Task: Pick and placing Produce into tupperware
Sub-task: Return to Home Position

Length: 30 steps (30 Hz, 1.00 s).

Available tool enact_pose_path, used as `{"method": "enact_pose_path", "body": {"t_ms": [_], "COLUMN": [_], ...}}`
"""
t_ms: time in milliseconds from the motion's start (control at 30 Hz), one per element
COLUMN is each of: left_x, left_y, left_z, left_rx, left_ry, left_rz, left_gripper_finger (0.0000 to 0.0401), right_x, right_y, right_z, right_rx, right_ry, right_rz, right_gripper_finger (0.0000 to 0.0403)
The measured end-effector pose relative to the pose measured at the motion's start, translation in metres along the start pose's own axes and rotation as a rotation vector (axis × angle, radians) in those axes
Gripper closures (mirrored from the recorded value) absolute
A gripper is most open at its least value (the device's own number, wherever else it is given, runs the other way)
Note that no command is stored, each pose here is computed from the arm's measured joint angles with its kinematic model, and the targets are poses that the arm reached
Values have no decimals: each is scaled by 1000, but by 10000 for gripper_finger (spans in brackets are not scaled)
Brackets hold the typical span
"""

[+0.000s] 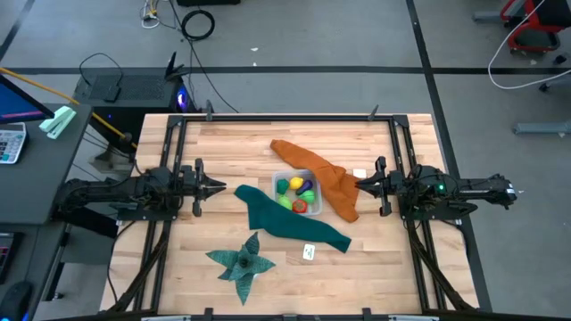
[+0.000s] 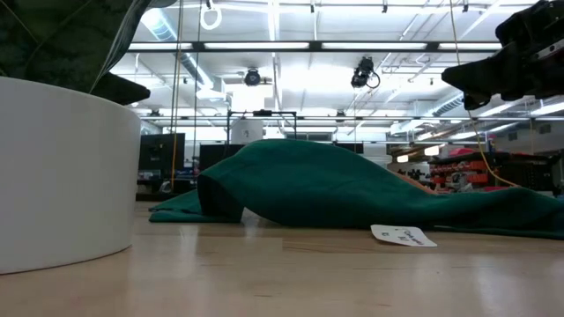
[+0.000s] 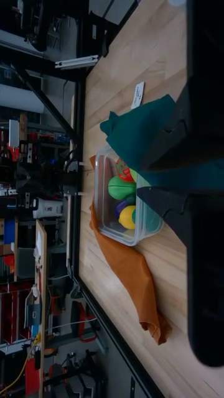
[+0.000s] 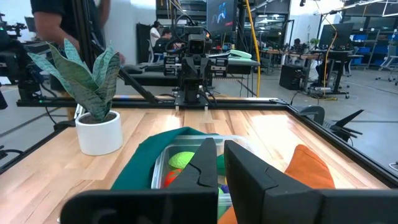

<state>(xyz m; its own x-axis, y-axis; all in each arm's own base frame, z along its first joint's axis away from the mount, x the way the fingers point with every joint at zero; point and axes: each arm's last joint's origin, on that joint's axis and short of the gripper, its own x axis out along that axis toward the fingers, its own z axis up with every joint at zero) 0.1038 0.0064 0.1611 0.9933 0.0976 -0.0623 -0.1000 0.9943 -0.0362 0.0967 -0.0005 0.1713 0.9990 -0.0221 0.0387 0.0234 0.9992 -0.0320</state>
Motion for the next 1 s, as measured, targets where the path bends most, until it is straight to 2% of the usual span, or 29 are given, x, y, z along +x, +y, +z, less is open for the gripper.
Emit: {"method": "enact_pose_path", "body": {"t_ms": [467,1000], "left_x": [0,0], "left_y": [0,0], "left_z": [0,0], "left_rx": [-1,0], "left_ry": [0,0], "left_rz": [0,0], "left_gripper_finger": [353,344], "right_x": [0,0], "right_y": [0,0], "right_z": [0,0], "right_rx": [0,0], "right_ry": [0,0], "right_rz": [0,0], "right_gripper_finger": [403,403]}}
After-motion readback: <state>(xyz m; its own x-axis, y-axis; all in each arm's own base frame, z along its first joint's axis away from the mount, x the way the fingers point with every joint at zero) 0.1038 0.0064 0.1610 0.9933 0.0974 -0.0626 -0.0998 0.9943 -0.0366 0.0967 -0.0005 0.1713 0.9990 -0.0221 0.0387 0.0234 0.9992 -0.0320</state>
